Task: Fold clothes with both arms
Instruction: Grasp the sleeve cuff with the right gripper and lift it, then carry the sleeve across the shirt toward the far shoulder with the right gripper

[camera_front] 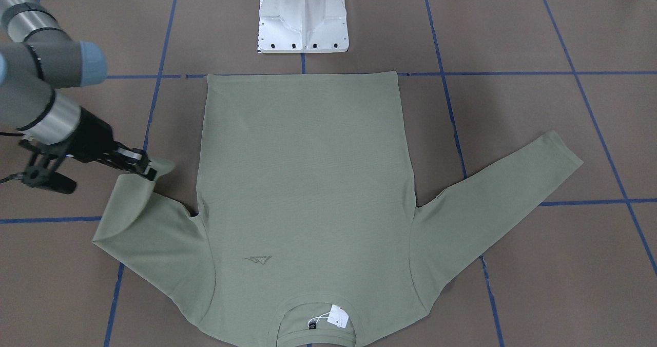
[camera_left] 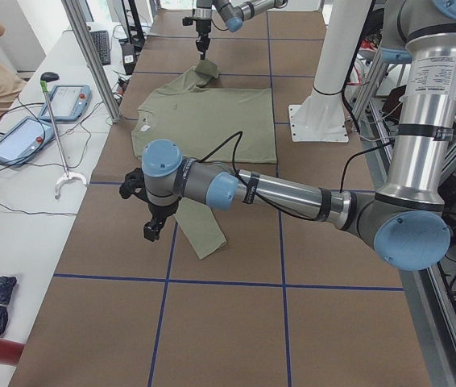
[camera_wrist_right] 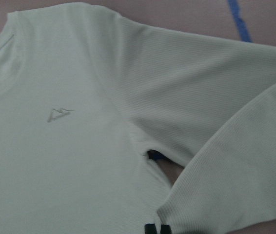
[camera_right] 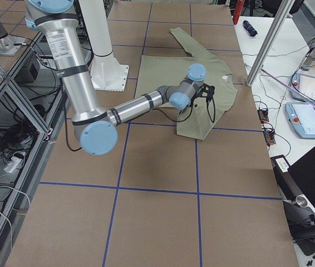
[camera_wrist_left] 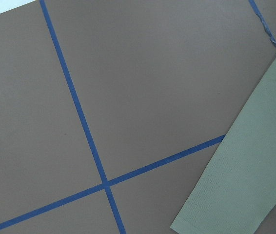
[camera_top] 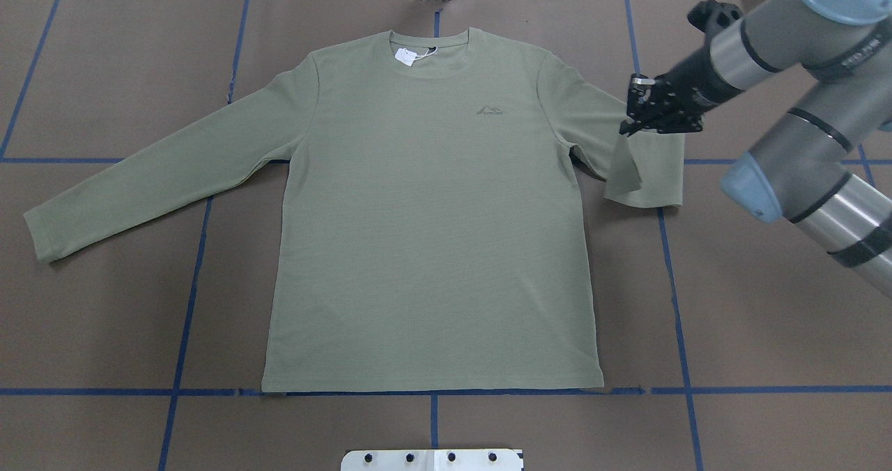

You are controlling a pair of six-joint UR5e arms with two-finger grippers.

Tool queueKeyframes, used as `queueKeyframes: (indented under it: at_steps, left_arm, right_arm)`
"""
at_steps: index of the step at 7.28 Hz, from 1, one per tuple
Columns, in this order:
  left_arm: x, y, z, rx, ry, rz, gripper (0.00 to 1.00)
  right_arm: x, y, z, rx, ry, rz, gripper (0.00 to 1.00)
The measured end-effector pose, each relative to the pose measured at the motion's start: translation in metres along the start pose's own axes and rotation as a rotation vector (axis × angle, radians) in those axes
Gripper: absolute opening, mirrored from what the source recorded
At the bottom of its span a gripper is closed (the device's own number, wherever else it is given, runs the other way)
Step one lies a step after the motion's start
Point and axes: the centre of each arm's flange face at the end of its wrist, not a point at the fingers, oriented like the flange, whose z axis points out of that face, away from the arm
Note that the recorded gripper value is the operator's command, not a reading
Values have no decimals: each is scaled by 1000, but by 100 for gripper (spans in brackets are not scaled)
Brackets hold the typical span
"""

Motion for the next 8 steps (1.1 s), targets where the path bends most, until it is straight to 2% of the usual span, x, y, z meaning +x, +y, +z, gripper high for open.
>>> queueKeyframes:
  at_steps: [2, 3, 5, 7, 8]
  left_arm:
    - [5, -5, -7, 15, -2, 11, 100]
    - [9, -8, -12, 26, -5, 20, 100]
    - [19, -13, -24, 49, -8, 41, 100]
    - [21, -14, -26, 54, -11, 47, 100]
    - [21, -13, -26, 54, -12, 47, 100]
  right_arm:
    - [-138, 16, -6, 43, 8, 71, 0]
    - [-204, 29, 5, 73, 5, 96, 0]
    - [-296, 85, 74, 152, -34, 68, 0]
    - [-333, 129, 147, 210, -81, 19, 0]
    - [-344, 146, 170, 228, -102, -3, 0]
